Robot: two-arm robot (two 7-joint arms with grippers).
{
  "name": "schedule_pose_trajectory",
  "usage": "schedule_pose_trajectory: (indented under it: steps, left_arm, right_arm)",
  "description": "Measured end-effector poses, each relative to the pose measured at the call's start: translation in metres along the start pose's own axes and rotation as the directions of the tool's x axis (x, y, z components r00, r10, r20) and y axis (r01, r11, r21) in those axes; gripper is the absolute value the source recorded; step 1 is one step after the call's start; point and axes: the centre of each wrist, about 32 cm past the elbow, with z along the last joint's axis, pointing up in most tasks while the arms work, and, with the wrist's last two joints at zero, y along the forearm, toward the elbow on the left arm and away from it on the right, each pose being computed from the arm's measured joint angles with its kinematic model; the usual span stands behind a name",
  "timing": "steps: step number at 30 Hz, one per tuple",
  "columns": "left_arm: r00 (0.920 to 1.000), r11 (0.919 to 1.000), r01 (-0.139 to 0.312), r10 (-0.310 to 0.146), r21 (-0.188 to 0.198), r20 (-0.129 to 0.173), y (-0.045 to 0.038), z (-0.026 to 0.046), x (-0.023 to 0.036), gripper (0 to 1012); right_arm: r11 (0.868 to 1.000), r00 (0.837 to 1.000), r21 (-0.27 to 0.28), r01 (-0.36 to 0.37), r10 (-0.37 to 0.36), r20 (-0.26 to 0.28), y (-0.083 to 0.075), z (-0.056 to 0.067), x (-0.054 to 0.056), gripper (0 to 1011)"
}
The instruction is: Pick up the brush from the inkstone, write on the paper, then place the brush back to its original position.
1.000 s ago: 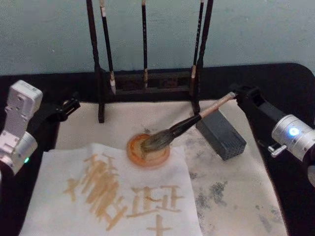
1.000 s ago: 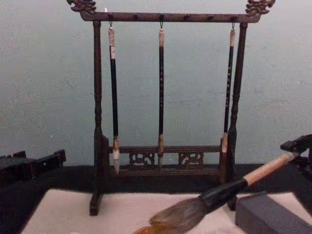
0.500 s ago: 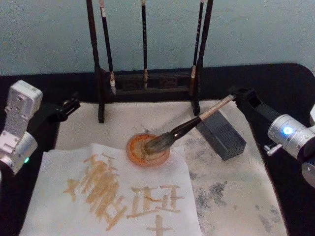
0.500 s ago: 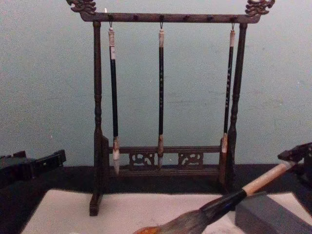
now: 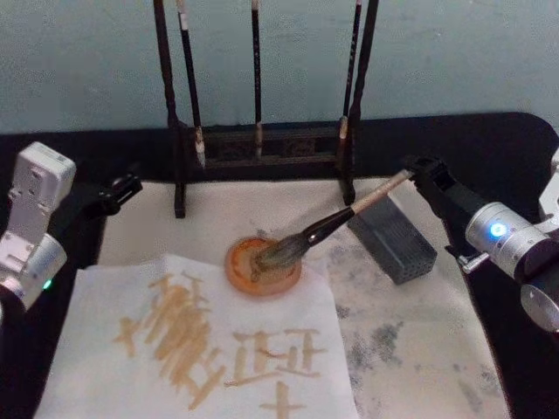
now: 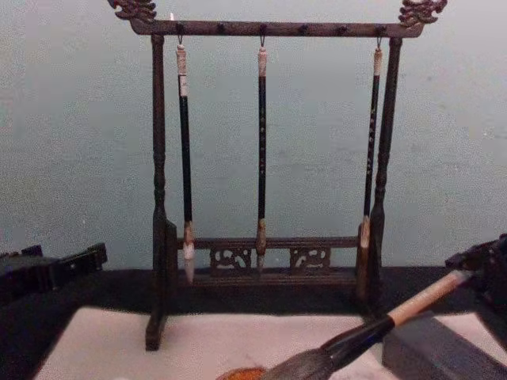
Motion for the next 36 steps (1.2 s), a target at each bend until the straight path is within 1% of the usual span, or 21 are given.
schedule_pose_trajectory:
  steps: [8,21,36]
  left_arm:
    - [1.0,1.0,0.0,0.0,0.0,0.0,0.0,0.0,0.0,1002]
    - [1.0,1.0,0.0,0.0,0.0,0.0,0.0,0.0,0.0,1002]
    - [1.0,1.0,0.0,0.0,0.0,0.0,0.0,0.0,0.0,1002]
  right_arm:
    - [1.0,1.0,0.012,0.02,-0.02,-0.02,0.0046,-0.0025,0.0036,182]
    - [0.999,0.998,0.028,0.029,-0.028,-0.049,0.0054,-0.0044,0.0061,181]
    - [0.999,0.998,0.038,0.039,-0.038,-0.05,0.0054,-0.005,0.0076,181]
